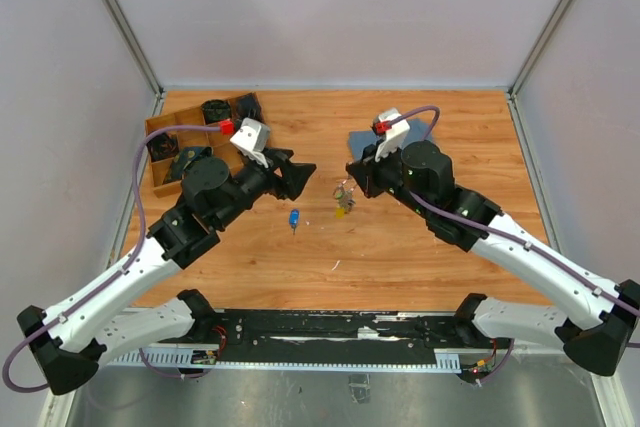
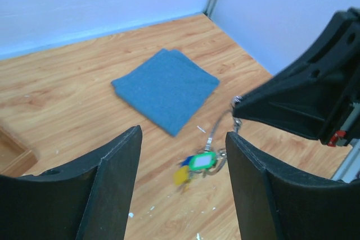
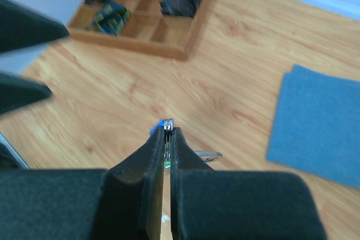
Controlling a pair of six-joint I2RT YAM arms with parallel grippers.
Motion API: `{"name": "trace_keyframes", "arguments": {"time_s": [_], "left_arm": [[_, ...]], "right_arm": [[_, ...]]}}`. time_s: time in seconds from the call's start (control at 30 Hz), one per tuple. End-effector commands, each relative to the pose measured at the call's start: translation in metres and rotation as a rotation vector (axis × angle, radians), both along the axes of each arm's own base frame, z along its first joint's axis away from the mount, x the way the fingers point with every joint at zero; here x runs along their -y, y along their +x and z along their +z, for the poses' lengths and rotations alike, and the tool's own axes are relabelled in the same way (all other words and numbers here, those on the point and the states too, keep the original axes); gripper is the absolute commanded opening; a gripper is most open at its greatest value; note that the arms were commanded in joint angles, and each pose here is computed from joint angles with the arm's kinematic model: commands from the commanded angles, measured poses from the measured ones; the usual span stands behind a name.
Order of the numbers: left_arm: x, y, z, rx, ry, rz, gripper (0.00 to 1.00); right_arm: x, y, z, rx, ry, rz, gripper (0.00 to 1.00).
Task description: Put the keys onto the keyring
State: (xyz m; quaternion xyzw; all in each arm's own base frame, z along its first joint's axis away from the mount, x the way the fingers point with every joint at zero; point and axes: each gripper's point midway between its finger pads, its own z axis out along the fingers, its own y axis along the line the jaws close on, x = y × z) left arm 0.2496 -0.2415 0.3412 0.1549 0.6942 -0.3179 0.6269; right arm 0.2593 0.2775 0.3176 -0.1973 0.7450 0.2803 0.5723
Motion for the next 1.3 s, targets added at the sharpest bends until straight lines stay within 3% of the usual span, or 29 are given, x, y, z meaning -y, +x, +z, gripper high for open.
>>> {"name": "trace_keyframes", "arguments": {"time_s": [0.0,0.13,0.33,0.43,0.53,0.77,0.83,0.9,0.97,1.07,1.2,1.27], "left_arm": [[-0.020,0.002,0.003,0.025,0.014,0.089,0.66],[-0.033,0.005,-0.019,-0.028,0.069,0.153,0.65],[-0.046,0.004,-0.040,-0.073,0.100,0.207,0.65],[-0.051,0.003,-0.040,-0.082,0.096,0.227,0.65],[-0.058,0.000,-0.036,-0.082,0.086,0.245,0.65],[-0.078,-0.009,-0.035,-0.094,0.085,0.294,0.65],[-0.081,-0.012,-0.036,-0.102,0.079,0.300,0.65],[-0.084,-0.014,-0.038,-0.111,0.073,0.304,0.65],[-0.085,-0.016,-0.041,-0.119,0.063,0.309,0.65],[-0.086,-0.017,-0.045,-0.126,0.054,0.309,0.65],[-0.085,-0.017,-0.049,-0.134,0.055,0.306,0.65],[-0.083,-0.017,-0.051,-0.139,0.054,0.301,0.65]], "right_arm": [[0.032,-0.019,-0.028,-0.026,-0.234,0.037,0.01],[0.059,-0.052,-0.066,-0.099,-0.467,0.174,0.01],[0.071,-0.090,-0.140,-0.388,-0.747,0.400,0.01],[0.049,-0.089,-0.176,-0.509,-0.779,0.470,0.01],[0.015,-0.072,-0.197,-0.530,-0.785,0.484,0.02],[-0.086,-0.055,-0.222,-0.504,-0.685,0.607,0.17],[-0.103,-0.052,-0.219,-0.478,-0.623,0.611,0.26],[-0.103,-0.044,-0.212,-0.442,-0.590,0.568,0.39],[-0.093,-0.036,-0.206,-0.406,-0.587,0.505,0.44],[-0.069,-0.030,-0.202,-0.386,-0.606,0.439,0.42],[-0.036,-0.032,-0.214,-0.415,-0.723,0.389,0.30],[-0.022,-0.034,-0.221,-0.448,-0.789,0.368,0.30]]}}
